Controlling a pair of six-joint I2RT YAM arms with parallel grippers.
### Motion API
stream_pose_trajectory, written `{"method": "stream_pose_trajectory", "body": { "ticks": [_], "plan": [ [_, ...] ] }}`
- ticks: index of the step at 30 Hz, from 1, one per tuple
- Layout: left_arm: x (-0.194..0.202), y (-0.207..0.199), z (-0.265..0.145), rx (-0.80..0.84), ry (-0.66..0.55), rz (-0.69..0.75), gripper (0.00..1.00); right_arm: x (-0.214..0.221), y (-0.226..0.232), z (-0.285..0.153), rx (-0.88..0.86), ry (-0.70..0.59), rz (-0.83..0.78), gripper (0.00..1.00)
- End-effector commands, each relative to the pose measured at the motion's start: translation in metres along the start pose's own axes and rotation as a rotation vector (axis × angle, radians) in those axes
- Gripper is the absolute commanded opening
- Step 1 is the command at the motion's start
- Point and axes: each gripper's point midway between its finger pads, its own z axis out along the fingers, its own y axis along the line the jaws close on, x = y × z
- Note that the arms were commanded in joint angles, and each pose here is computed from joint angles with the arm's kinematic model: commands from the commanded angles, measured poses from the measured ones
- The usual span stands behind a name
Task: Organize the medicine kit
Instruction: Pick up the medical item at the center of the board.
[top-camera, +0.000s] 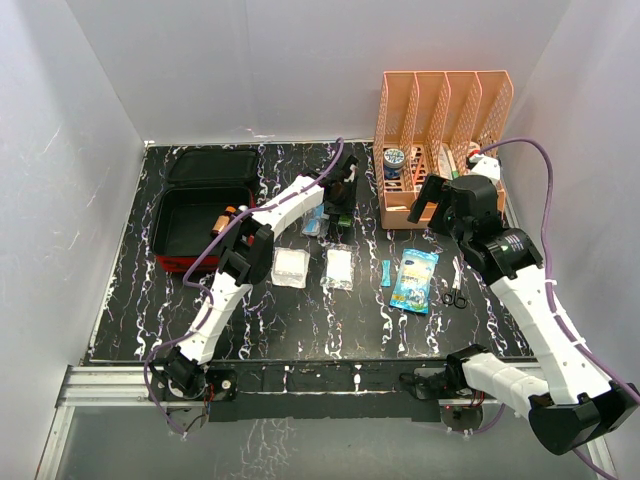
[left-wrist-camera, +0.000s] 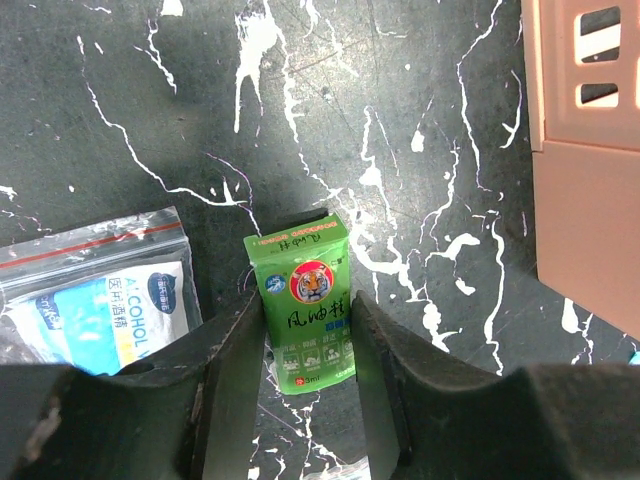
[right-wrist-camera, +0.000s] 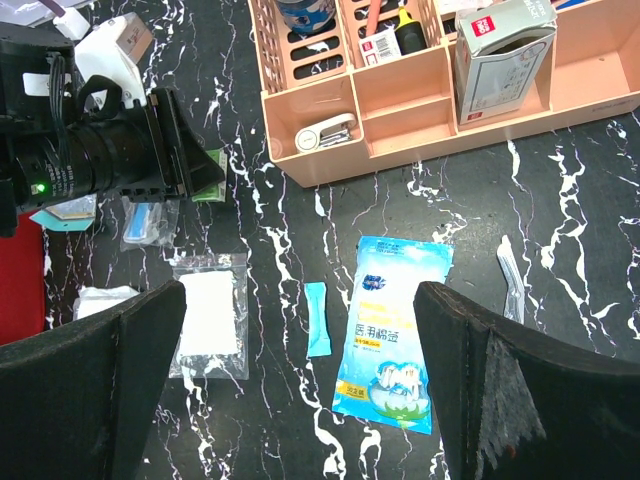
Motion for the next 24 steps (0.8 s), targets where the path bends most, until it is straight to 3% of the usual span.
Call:
{"method": "stream_pose_trajectory", "body": {
  "ticks": [1, 14, 24],
  "plan": [
    [-0.004, -0.009, -0.024, 0.015, 0.002, 0.044, 0.35, -0.01, 0.004, -0.001, -0.013, -0.044, 0.013, 0.98],
    [-0.036, -0.018, -0.065, 0.06, -0.086, 0.125, 0.34, -0.008, 0.011, 0.011, -0.034, -0.028, -0.009, 0.98],
    [-0.062, 0.009, -0.108, 0.065, -0.132, 0.137, 0.33, -0.001, 0.016, 0.02, -0.053, -0.011, -0.012, 0.98]
  ]
}}
